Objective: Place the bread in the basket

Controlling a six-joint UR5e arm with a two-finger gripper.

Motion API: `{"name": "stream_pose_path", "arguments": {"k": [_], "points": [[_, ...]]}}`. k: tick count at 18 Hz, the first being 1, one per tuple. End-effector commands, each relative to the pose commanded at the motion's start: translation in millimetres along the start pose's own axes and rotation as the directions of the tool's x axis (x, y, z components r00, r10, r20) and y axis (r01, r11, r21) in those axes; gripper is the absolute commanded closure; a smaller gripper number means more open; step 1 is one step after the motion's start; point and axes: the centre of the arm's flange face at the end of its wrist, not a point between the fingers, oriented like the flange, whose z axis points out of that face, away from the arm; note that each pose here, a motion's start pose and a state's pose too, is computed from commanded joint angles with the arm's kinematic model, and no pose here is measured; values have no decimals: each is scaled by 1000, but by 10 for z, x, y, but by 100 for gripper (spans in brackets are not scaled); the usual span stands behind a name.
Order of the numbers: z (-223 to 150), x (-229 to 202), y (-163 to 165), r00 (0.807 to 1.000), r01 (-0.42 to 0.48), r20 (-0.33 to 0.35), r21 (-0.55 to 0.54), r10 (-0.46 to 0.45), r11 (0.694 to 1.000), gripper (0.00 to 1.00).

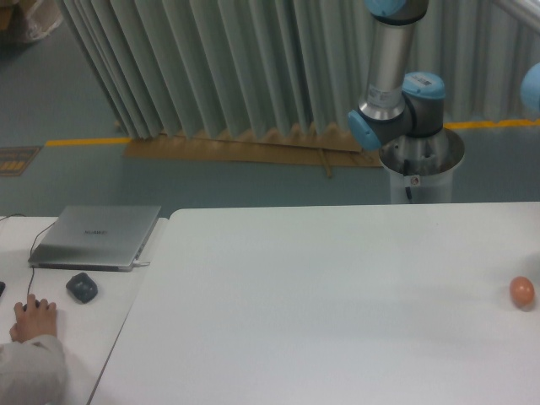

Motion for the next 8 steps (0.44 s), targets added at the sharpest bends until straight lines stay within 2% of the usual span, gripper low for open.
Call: {"name": "stream_pose_path", "arguments": {"k": [5,8], "points": [[36,178,-352,999,-24,-26,28,25,999,0],[27,188,-383,999,-27,-26,28,28,999,0]]}}
